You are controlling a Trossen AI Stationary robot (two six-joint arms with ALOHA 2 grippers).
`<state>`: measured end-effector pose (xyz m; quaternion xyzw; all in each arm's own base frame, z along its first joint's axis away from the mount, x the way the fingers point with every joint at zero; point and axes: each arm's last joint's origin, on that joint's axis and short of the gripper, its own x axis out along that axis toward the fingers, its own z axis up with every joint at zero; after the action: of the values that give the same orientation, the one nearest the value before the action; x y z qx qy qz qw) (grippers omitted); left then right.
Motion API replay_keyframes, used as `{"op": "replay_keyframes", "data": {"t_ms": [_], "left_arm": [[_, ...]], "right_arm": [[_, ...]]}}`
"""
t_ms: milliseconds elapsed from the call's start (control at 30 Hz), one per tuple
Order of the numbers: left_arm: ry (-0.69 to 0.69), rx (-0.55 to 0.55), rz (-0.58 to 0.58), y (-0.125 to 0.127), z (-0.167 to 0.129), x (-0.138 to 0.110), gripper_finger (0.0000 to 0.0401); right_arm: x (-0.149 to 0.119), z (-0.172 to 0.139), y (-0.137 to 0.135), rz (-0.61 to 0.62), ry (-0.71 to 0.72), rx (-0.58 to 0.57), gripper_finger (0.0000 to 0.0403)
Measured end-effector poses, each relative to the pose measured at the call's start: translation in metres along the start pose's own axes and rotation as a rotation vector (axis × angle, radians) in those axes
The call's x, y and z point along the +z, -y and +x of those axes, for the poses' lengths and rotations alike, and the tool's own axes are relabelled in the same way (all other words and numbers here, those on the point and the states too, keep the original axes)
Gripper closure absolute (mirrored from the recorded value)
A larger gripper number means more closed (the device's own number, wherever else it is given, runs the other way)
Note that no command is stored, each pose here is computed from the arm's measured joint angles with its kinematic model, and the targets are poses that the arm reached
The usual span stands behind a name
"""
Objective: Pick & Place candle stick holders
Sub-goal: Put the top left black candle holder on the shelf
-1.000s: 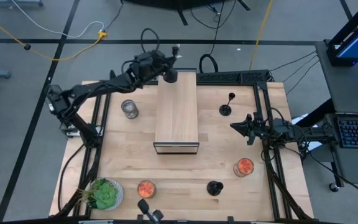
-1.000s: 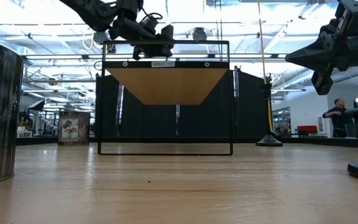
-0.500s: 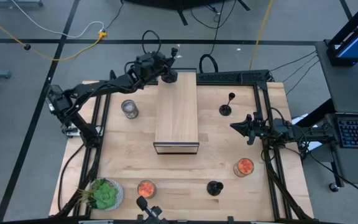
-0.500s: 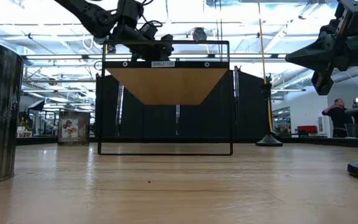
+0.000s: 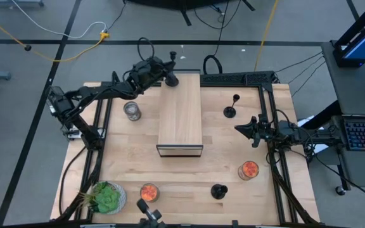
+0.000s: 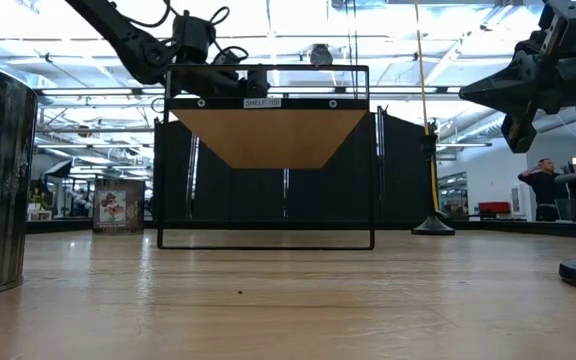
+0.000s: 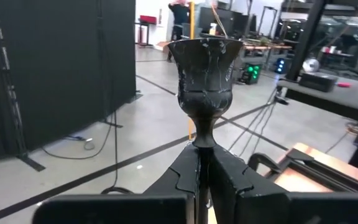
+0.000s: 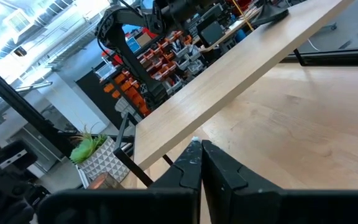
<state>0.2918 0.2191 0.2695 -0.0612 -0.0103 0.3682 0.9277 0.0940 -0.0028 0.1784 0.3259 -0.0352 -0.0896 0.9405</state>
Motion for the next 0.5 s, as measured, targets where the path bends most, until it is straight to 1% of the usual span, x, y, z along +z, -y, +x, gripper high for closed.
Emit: {"op": "replay_keyframes", "data": {"t_ms": [100,267,400,500], "left_arm": [[-0.021,-0.013,0.014,0.0026,-0.0005,-0.0016,0.0374],[-0.067,-0.013,0.008,0.0026,-0.0004,-0.0069,0.0344],[-0.097,0.021,-0.006,0.0011,-0.0008,-0.0099,0.0329],[-0.099,0.021,-0.003,0.0010,-0.0008,-0.0100,0.0318]], "right_arm": [[0.0000,0.0000,0.0000,0.000,0.000,0.000,0.0403],[0.0001,0.0000,0.0000,0.000,0.000,0.000,0.0403],[0.0001,0.0000,0.0000,0.002,0.000,0.000,0.0403],[0.0000,0.0000,0.0000,0.002,0.000,0.000,0.0403]]}}
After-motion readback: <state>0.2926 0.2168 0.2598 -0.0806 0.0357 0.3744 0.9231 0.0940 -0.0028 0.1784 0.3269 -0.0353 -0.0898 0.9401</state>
